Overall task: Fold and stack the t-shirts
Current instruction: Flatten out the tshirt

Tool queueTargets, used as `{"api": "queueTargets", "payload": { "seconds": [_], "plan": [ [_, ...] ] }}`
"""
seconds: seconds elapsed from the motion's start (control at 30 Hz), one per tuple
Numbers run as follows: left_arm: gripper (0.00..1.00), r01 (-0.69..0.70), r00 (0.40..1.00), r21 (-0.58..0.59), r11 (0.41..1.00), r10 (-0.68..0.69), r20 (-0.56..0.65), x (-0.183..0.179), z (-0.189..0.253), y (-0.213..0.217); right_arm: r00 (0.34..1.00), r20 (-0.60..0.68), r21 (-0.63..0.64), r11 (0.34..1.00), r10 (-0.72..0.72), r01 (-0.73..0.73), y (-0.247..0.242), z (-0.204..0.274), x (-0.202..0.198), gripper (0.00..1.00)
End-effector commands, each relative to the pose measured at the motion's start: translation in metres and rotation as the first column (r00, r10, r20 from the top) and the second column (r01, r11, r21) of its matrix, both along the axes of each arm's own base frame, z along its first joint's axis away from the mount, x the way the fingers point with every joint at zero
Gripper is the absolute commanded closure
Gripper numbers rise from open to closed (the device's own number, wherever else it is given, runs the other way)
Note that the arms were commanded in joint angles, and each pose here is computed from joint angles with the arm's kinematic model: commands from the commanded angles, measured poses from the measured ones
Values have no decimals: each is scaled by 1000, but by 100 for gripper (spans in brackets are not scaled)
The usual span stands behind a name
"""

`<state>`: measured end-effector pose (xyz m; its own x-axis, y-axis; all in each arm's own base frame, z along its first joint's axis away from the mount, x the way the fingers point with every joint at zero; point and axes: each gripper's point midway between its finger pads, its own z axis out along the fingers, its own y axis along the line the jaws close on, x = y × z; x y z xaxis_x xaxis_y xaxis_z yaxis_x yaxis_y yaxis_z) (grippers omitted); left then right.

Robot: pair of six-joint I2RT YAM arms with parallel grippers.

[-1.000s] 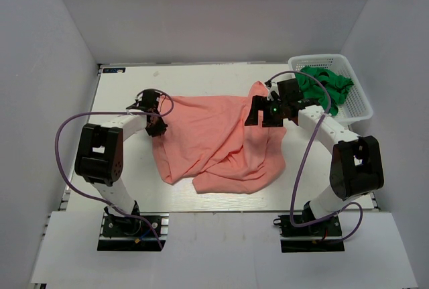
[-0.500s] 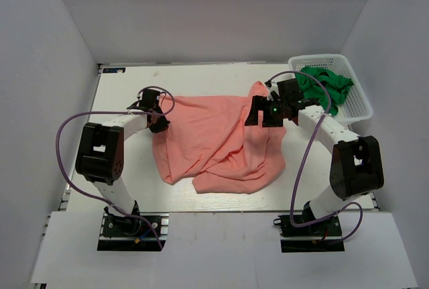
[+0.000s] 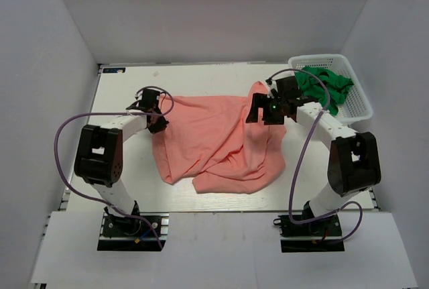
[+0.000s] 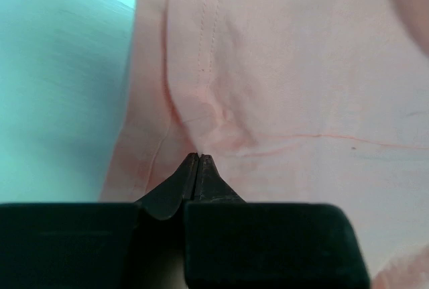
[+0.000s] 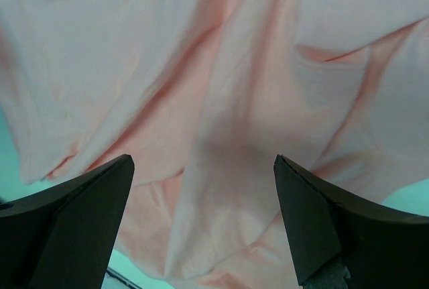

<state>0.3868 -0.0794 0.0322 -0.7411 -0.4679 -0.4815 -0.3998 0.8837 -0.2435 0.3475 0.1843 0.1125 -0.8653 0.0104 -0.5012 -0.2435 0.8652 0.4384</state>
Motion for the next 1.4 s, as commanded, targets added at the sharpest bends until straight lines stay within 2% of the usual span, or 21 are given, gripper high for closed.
{"api": "queueTargets", "payload": {
  "seconds": [0.0,0.2,0.27,0.3,0.33,0.37,0.4,0.47,0.6,0.77,1.03,1.37],
  "plan": [
    [100,-80,985,37,996,73,157,9,61,15,992,57,-66,991,-115,119,-11,12,38,9],
    [100,-94,953,9,996,87,289,15,112,17,941,191,-261,910,-278,322,-51,25,100,12],
    [100,-94,943,0,996,89,320,17,126,16,925,250,-265,898,-287,350,-51,33,119,15],
    [100,-104,939,-3,995,100,329,19,127,20,929,246,-303,889,-276,344,-54,20,123,15],
    [100,-104,935,-6,995,100,340,19,132,20,919,282,-289,889,-274,354,-52,34,136,20],
    [100,-104,928,-12,994,102,358,20,138,20,913,296,-310,876,-281,370,-57,34,141,20],
    [100,-104,925,-15,994,102,366,21,140,20,922,278,-341,870,-270,357,-57,16,148,22],
    [100,-104,918,-20,994,104,384,22,145,20,907,326,-323,871,-265,370,-53,29,169,27],
    [100,-111,897,-28,993,113,427,31,163,20,912,333,-322,880,-239,348,-42,8,204,36],
    [100,-120,897,-22,992,118,426,39,165,21,911,353,-278,905,-214,321,-26,-5,235,37],
    [100,-122,901,-5,992,113,418,40,161,22,904,371,-211,930,-210,303,-20,-27,260,45],
    [100,-125,901,8,992,110,419,42,163,24,896,386,-159,942,-217,297,-16,-37,280,50]
  ]
}}
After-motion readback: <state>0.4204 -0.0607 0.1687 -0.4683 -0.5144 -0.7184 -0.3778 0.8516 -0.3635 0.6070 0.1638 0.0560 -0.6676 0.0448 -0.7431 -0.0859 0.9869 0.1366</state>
